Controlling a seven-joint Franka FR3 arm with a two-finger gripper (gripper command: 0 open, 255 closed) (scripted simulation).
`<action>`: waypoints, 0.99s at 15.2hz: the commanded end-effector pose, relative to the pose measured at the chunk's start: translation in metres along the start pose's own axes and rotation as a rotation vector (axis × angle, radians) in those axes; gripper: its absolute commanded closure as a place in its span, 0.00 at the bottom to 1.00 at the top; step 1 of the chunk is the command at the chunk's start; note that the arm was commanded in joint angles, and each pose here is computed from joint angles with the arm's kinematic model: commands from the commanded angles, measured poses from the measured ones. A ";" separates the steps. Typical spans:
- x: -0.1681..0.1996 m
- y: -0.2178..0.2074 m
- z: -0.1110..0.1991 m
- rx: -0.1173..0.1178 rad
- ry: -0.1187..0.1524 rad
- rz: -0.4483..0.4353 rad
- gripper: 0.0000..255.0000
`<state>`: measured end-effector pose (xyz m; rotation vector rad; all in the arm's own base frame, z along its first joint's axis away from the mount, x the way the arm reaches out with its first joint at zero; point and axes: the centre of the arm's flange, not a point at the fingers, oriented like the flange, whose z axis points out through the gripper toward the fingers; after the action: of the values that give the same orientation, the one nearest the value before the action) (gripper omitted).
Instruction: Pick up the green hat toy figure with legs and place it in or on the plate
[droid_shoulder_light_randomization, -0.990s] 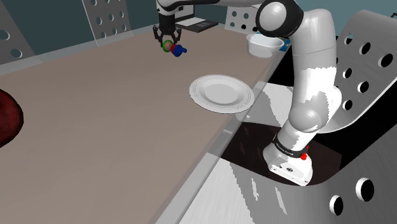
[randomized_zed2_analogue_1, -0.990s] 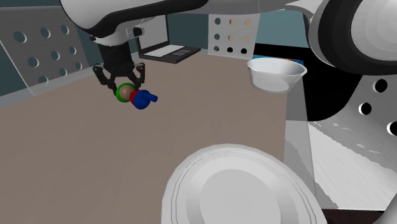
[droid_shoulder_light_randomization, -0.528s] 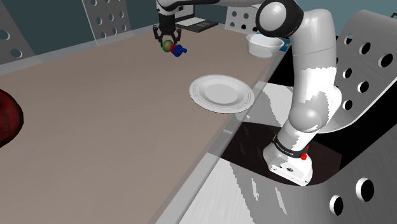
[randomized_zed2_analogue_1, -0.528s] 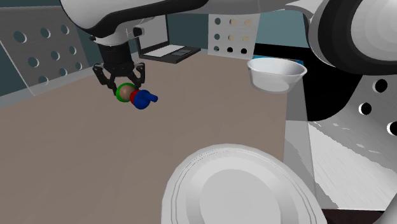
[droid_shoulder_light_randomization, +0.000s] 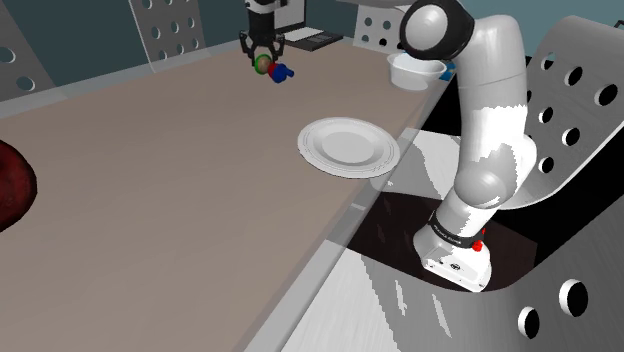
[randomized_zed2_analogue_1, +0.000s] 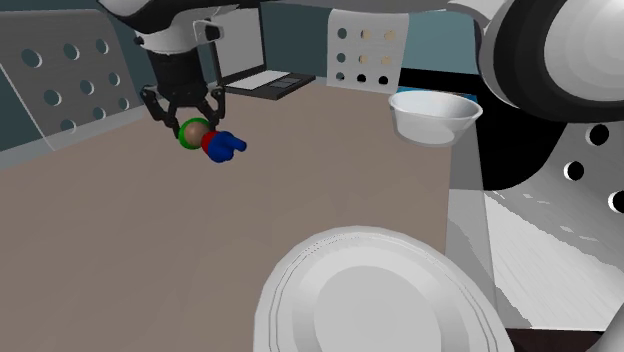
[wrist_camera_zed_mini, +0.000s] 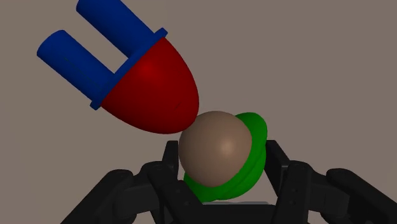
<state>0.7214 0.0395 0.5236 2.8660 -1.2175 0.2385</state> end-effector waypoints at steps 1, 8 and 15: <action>0.002 0.000 -0.010 0.000 0.000 0.000 1.00; 0.007 -0.002 -0.047 0.000 0.000 0.000 1.00; -0.025 0.017 -0.070 0.000 0.000 0.000 1.00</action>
<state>0.6976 0.0471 0.5895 2.8672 -1.2173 0.2373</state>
